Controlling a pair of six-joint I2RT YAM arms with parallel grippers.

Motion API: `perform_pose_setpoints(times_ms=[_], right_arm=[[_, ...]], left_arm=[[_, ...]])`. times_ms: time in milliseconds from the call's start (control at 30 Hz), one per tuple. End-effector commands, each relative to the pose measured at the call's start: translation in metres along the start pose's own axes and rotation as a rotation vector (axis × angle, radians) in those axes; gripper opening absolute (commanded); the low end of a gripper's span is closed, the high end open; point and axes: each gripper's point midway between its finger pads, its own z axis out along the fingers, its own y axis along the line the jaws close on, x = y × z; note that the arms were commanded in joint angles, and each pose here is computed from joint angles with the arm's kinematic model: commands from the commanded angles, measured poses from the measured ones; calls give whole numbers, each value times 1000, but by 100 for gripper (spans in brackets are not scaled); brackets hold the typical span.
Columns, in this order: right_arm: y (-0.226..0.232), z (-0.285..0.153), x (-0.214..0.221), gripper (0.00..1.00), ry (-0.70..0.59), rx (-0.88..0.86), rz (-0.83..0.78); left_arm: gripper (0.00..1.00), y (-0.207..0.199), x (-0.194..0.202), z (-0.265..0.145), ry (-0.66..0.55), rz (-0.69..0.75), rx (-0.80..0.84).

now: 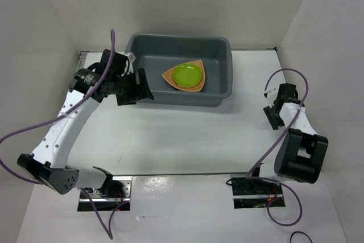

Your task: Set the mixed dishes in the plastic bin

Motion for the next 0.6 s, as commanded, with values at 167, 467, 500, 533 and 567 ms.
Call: perform_pose_setpoints(times_ms=[167,467,500,533,567], right_arm=[[-6,13,-22,30,-60,-16,-4],[-60,-94,-81,0,-327,144,37],[-57,-125,-99,0,-419,161,7],[-65,-160,-118,0,-509,195,-3],[-61,-180,-128,0,-553,203,-28]], left_arm=[[82,4,3,-8,-19,-30,-6],[82,15,10,-14,-23,-46,-29],[82,17,12,-14,-14,-47,-35],[82,19,10,-14,-18,-45,-39],[82,21,12,-12,-10,-46,-44]])
